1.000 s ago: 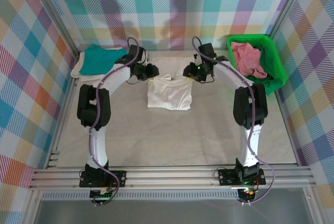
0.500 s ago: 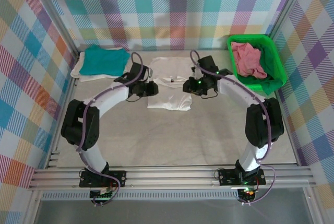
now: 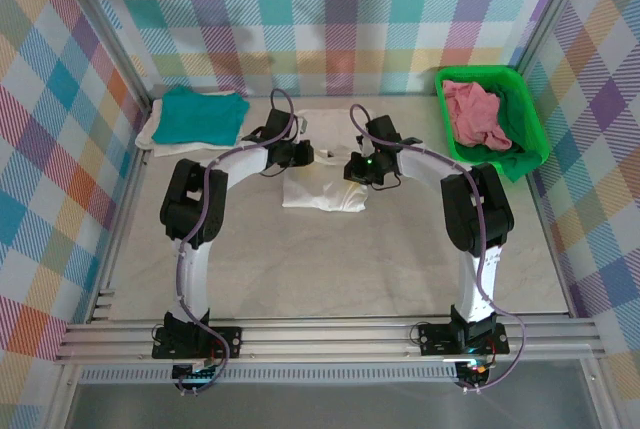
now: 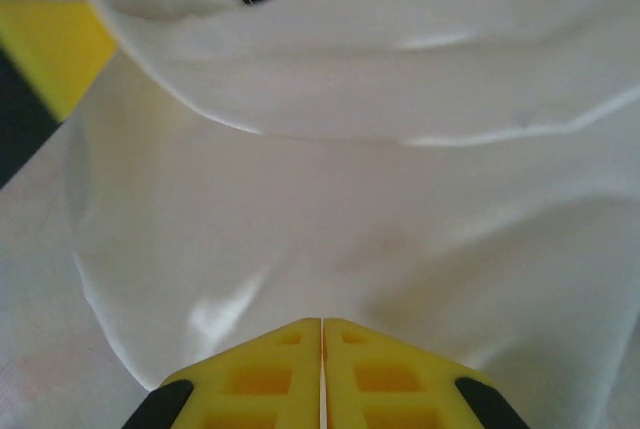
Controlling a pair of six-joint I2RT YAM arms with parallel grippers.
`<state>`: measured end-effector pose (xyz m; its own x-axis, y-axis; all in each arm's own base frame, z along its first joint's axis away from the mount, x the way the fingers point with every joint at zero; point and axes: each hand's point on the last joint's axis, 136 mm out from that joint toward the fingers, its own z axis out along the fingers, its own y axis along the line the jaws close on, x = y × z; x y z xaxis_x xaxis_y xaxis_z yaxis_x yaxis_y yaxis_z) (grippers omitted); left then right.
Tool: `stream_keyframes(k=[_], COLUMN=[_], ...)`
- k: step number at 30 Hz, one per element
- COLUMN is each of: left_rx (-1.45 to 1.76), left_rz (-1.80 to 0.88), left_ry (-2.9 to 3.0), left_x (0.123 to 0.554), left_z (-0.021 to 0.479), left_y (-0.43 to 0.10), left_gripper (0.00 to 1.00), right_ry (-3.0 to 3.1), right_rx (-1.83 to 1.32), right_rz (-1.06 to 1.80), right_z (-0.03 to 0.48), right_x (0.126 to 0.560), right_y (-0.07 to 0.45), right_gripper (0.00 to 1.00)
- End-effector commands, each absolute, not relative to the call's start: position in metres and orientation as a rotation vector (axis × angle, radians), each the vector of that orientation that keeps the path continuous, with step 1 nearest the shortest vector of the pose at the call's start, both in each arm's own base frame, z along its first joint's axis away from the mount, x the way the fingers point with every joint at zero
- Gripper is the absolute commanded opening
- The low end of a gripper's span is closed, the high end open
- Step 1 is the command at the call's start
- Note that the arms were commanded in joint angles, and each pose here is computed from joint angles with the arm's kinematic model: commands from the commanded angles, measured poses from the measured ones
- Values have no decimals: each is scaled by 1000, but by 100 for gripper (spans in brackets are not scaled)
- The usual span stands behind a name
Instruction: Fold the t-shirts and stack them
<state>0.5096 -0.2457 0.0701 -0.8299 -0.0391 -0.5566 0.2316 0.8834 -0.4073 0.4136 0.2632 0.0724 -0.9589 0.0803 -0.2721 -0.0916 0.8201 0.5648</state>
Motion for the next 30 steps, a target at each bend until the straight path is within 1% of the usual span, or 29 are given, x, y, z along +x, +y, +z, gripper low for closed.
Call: stream_keyframes(k=[1,8,11,14,18,20,23,26,28,30], left_rx=[179,150,136,102,61,35,1,-5,3,27], left_rz=[-617,-621,-619,-613,-619,-619,-636,-620,-626,-637], left_ry=[2417,2374,2374,2343,2238,2190,2146,2134,2143,2161], left_x=[536,585,592,589,572,557,527,494,479,471], left_z=[78,77,79,99,150,176,200,203,197,184], left_y=[-242,-235,-233,-227,-217,-210,-204,-203,-206,-211], left_gripper=[13,12,12,12,15,18,19,21,23,24], right_ry=[2653,2645,2622,2612,2613,2607,2597,2579,2573,2563], right_rx=[-7,-11,3,56,89,112,140,151,138,135], right_rz=[876,867,851,860,827,819,804,827,841,865], right_z=[83,74,79,78,68,61,50,47,49,57], right_x=[428,437,450,467,493,508,528,547,555,559], right_y=[267,270,269,261,249,242,235,237,241,245], right_gripper=[10,11,12,12,12,11,11,11,11,10])
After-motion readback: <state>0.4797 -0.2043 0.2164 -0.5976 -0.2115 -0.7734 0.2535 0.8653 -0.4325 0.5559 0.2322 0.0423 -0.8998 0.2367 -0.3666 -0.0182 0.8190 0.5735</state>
